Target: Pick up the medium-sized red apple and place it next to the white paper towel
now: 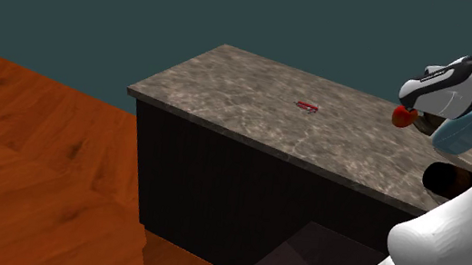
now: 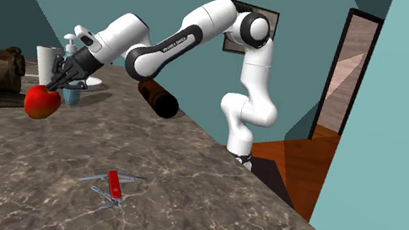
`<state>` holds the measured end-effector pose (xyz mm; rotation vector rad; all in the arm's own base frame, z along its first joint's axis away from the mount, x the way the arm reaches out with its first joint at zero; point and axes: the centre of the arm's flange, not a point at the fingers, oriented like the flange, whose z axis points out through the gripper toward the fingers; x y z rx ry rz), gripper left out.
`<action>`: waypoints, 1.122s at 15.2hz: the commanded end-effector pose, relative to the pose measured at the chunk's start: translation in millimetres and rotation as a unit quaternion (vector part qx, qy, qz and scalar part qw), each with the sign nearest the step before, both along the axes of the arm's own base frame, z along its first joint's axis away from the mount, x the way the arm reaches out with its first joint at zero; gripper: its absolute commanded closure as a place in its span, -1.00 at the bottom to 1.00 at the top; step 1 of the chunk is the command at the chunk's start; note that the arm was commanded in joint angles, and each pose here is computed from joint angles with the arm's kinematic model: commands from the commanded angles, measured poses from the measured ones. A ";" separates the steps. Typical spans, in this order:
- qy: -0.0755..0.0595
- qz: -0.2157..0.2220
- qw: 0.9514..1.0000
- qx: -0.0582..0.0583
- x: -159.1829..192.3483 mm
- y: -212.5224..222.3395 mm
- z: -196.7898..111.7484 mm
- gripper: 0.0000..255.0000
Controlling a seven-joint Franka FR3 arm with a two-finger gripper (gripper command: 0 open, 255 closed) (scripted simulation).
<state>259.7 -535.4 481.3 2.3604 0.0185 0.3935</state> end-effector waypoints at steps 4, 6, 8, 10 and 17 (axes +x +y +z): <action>0.004 -0.001 1.000 0.006 -2.6 -0.6 -4.7 -1.00; 0.004 -0.001 1.000 0.006 -3.2 -1.3 -2.8 -1.00; 0.004 -0.001 1.000 0.006 -3.8 -1.6 -2.5 -1.00; 0.004 -0.001 1.000 0.006 -4.8 7.8 2.1 -1.00; 0.004 -0.001 1.000 0.006 -15.1 32.2 27.8 -1.00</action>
